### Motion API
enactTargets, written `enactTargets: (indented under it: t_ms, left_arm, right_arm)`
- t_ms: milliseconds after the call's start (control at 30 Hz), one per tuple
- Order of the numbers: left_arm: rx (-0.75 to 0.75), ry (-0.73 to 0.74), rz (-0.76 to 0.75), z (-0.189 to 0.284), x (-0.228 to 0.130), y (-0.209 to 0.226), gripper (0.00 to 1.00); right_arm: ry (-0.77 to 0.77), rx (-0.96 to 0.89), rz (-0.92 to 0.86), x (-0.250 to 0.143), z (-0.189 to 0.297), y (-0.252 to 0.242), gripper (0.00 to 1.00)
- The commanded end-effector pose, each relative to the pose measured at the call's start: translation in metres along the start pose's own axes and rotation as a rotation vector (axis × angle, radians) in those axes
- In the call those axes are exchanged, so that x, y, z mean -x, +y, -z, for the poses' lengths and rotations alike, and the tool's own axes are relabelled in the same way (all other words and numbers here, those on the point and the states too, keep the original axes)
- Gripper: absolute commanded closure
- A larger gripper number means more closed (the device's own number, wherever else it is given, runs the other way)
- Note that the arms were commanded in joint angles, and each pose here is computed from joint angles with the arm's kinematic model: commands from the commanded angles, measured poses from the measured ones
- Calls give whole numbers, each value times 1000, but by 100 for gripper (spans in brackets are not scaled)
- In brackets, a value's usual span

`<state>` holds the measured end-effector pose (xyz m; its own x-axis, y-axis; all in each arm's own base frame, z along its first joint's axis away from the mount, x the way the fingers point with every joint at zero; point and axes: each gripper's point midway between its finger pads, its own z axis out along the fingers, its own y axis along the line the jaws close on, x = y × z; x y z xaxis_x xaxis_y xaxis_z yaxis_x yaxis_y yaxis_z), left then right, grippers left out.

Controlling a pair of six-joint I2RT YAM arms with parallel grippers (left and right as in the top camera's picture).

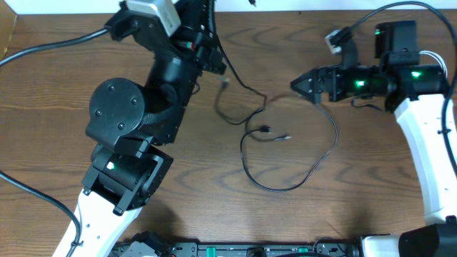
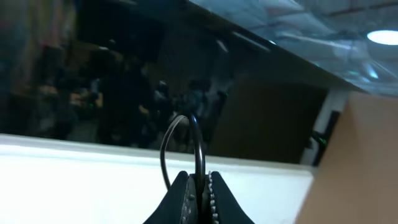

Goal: Untangle cables

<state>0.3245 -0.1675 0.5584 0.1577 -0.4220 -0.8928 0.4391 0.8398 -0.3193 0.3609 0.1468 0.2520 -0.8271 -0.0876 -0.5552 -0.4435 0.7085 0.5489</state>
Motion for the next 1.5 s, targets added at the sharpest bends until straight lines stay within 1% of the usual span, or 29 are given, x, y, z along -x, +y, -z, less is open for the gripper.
enactTargets:
  t_ms: [0, 133, 200, 400, 467, 600, 733, 933, 1033, 1100, 1133, 1300, 1467]
  left_arm:
    - [117, -67, 15, 3, 17, 22, 93]
    - [140, -91, 9, 4, 25, 31, 93]
    - [141, -129, 13, 4, 34, 32, 93]
    - [112, -324, 40, 15, 85, 30, 93]
    - [101, -363, 48, 19, 97, 27, 93]
    - [88, -405, 57, 26, 117, 21, 92]
    - [107, -466, 74, 35, 139, 21, 93]
    - [81, -541, 90, 47, 165, 14, 93]
    - [66, -558, 93, 51, 173, 10, 93]
    - [60, -548, 98, 51, 172, 10, 93]
    - [63, -534, 100, 49, 169, 10, 93]
    - [97, -438, 78, 37, 147, 16, 92]
    - [100, -427, 76, 34, 143, 17, 92]
  right_arm:
    - [41, -78, 29, -7, -11, -8, 1]
    - [86, -150, 34, -15, -22, -18, 1]
    - [120, -162, 29, -20, -32, -24, 1]
    - [195, -123, -3, -32, -62, -32, 1]
    - [208, -103, -14, -35, -69, -34, 1]
    - [206, -67, -16, -33, -75, -32, 1]
    - [194, -50, 5, -30, -77, -29, 1]
    - [192, -13, 28, -30, -78, -22, 1]
    - [187, -9, 37, -28, -79, -21, 1]
    - [177, 13, 48, -26, -80, -16, 1]
    - [171, 46, 75, -24, -81, -10, 1]
    - [90, 390, 259, -15, -73, 50, 1]
    - [-11, 709, 384, -4, -54, 107, 1]
